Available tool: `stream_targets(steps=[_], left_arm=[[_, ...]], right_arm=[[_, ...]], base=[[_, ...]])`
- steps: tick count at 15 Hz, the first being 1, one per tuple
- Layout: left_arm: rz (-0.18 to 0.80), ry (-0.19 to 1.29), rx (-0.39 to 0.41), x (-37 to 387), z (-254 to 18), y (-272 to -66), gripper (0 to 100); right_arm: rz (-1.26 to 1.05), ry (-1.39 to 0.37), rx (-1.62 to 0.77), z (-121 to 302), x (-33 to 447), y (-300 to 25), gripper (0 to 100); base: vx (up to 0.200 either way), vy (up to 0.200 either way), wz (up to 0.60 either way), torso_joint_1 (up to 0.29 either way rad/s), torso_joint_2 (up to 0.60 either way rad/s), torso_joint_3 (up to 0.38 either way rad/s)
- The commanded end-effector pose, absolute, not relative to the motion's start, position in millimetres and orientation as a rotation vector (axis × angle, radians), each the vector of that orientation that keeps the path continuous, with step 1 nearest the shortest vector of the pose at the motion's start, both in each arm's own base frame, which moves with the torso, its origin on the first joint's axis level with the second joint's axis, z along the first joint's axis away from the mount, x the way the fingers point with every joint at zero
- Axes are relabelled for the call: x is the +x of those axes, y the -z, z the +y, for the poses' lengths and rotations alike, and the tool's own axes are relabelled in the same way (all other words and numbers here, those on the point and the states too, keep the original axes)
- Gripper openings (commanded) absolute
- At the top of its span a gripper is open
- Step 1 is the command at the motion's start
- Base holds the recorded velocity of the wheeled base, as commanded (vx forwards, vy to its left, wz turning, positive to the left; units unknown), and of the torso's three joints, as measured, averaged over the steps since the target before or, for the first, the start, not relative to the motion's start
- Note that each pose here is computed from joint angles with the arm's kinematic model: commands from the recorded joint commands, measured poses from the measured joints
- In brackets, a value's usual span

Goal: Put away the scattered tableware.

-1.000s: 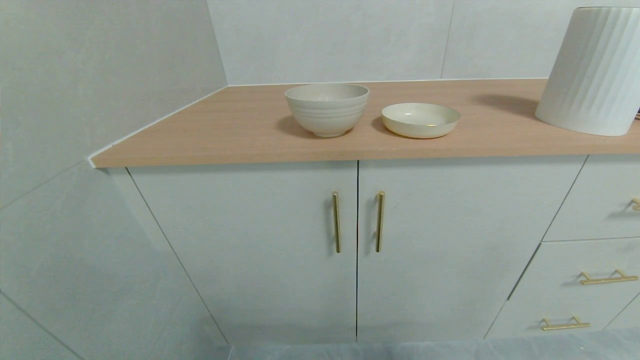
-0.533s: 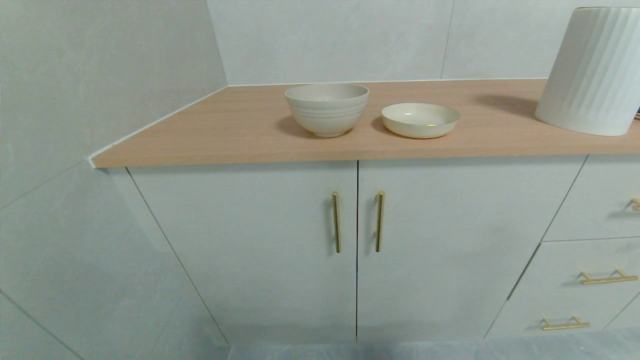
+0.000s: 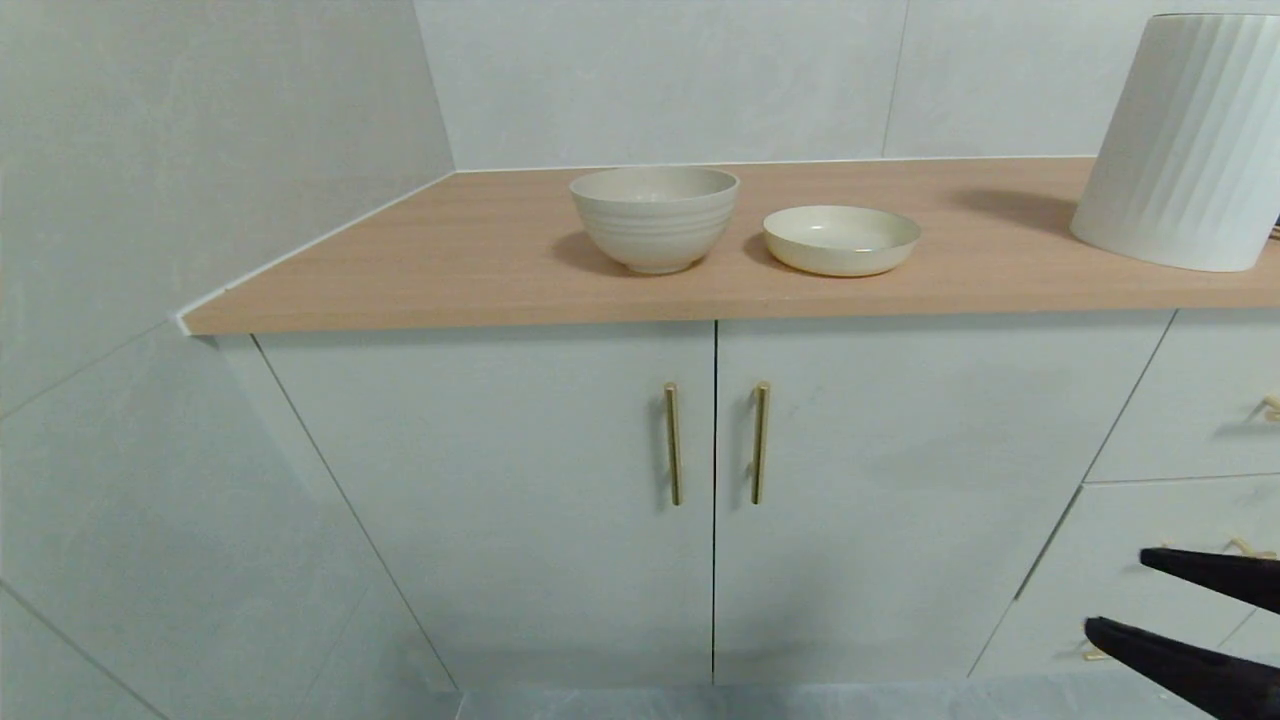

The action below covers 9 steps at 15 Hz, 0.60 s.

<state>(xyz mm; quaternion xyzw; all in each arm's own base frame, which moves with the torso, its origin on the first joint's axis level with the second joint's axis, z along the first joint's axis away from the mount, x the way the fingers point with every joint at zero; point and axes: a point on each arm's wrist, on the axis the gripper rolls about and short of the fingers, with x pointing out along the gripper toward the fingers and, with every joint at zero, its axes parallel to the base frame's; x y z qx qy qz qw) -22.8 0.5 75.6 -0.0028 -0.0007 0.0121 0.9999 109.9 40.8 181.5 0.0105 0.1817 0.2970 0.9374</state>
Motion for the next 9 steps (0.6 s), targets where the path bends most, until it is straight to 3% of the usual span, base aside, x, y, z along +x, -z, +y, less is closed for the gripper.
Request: stream_targets(steps=[1, 9], left_arm=[[-0.002, -0.025, -0.006, -23, 1, -76, 100], [-0.002, -0.025, -0.006, -23, 1, -76, 100]], right_arm=[[0.426, -0.706, 0.008, 80, 172, -169, 100], [0.398, -0.841, 0.092, 161, 252, -165, 100]], base=[[0.0, 0.0, 0.0, 0.0, 0.0, 0.0], [0.0, 0.0, 0.0, 0.0, 0.0, 0.0]])
